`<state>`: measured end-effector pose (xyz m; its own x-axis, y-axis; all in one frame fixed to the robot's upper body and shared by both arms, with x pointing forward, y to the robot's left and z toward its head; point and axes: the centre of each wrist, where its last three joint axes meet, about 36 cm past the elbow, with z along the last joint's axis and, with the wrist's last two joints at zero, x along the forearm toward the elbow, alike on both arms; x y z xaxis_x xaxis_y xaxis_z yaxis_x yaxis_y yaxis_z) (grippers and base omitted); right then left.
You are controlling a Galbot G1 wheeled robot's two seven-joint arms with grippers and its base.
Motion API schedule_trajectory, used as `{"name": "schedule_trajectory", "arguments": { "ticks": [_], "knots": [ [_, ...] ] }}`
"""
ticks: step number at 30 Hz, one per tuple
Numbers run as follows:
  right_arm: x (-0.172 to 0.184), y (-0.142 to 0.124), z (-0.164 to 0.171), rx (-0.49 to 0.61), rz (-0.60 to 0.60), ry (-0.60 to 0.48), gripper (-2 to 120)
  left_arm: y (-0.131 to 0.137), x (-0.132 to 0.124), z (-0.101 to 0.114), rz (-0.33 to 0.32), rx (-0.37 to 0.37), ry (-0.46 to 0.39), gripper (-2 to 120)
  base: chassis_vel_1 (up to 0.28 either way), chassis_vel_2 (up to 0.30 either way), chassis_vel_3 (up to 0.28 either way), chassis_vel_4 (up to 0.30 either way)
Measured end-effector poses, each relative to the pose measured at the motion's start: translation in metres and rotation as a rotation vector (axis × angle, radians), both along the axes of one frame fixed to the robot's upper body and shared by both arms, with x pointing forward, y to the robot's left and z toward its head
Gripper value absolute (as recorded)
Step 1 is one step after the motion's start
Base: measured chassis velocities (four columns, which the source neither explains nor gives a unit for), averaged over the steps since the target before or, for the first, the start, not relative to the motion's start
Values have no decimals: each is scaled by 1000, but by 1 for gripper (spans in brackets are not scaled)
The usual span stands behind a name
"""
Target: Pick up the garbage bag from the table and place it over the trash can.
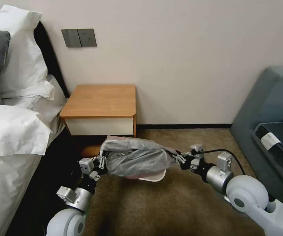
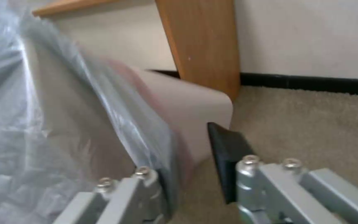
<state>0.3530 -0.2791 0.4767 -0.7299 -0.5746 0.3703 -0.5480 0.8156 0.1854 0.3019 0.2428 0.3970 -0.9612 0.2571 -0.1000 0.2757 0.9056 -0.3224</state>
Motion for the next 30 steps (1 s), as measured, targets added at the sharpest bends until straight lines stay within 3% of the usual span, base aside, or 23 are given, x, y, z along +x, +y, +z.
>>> {"name": "schedule_trajectory", "arguments": {
  "ticks": [9,12,19,22,23,25,30],
  "knots": [
    [-29,-6,-3,-23,36,-25,55,-6,1,10,51,-30,87,3,0,0,0,0],
    [-44,-5,-3,-6,43,-88,70,-10,1,14,68,-27,133,3,0,0,0,0],
    [-55,3,-6,1,52,-216,89,-17,-1,23,93,-25,224,3,0,0,0,0],
    [-57,4,-4,-96,22,-341,100,-20,-3,28,132,1,317,3,0,0,0,0],
    [-57,4,-4,-96,22,-341,100,-20,-3,28,132,1,317,3,0,0,0,0],
    [-61,3,8,-215,18,-410,100,-19,-3,32,165,24,356,3,0,0,0,0],
    [-64,6,18,-309,32,-482,100,-19,-2,34,187,39,382,3,0,0,0,0]
  ]
}}
